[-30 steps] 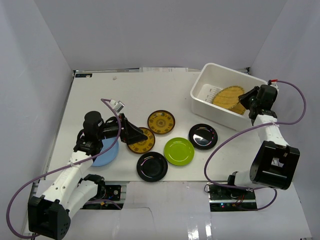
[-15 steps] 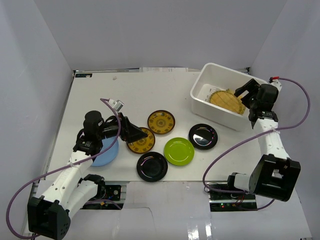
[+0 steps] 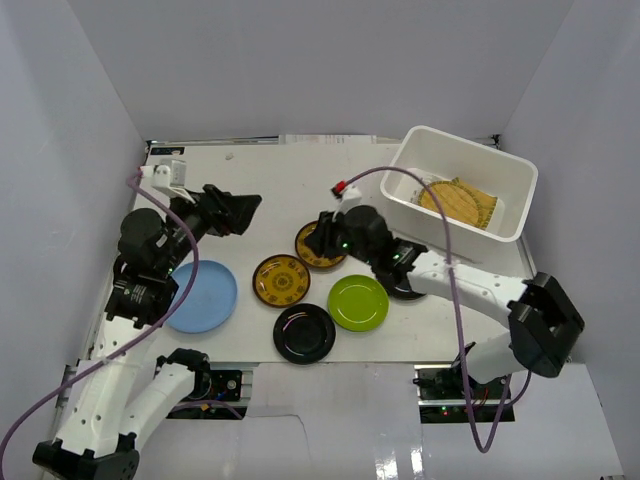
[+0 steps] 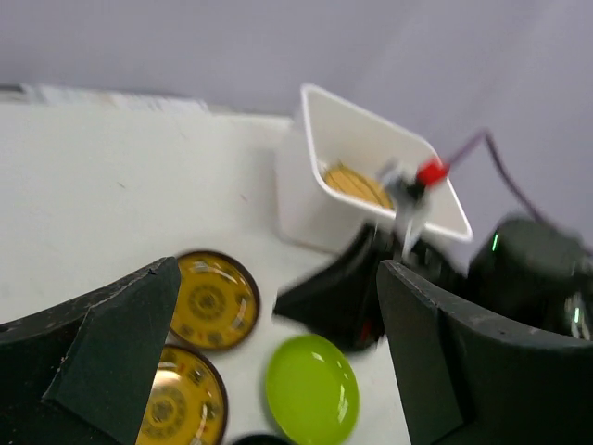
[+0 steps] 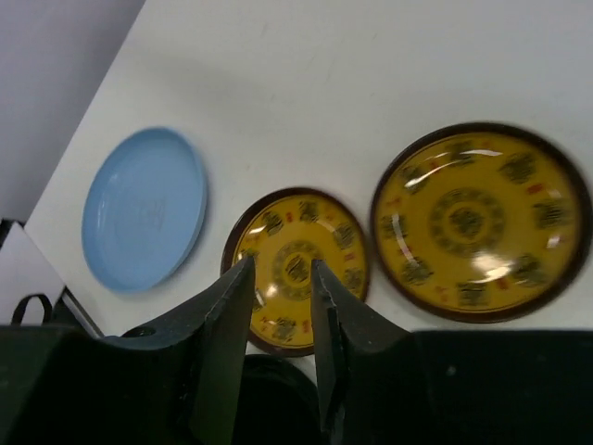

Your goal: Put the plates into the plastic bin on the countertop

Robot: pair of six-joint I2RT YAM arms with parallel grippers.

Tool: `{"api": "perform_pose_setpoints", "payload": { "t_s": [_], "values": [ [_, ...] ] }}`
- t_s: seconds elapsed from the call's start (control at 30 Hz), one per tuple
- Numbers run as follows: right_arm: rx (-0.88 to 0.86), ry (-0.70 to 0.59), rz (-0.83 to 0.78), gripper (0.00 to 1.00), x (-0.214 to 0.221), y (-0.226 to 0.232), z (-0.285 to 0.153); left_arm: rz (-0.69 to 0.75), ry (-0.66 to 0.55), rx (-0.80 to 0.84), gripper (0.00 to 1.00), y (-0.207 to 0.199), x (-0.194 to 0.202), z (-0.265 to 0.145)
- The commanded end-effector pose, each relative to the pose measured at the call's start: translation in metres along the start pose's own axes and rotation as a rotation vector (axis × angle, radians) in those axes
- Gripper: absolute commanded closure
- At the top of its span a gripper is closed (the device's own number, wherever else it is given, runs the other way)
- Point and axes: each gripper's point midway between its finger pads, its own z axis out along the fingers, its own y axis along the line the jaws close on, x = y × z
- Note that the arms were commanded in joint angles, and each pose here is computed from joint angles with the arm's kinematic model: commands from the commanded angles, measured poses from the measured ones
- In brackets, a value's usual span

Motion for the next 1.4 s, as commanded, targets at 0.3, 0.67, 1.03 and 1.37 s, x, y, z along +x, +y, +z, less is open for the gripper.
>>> {"api": "perform_pose_setpoints", "payload": {
  "t_s": [0.3,0.67,1.03,1.37],
  "values": [
    [-0.076,0.13,-0.13,0.38,0.097,0.127,0.108,0.007,-0.435,-0.536,0.02,0.069,-0.084,-0.062],
    [-0.024,0.3,-0.345,0.36,0.15,0.131,0.183,0.062,-0.429,-0.494,0.02,0.073,-0.06,-0.062],
    [-0.063,0.385,-0.331,0.64,0.197,0.134,0.198,0.077,-0.421,-0.456,0.02,0.066,-0.059,-0.061],
    [-0.098,0.124,-0.263,0.92,0.1,0.174,0.192,0.084,-0.417,-0.448,0.02,0.067,-0.057,-0.058]
  ]
}}
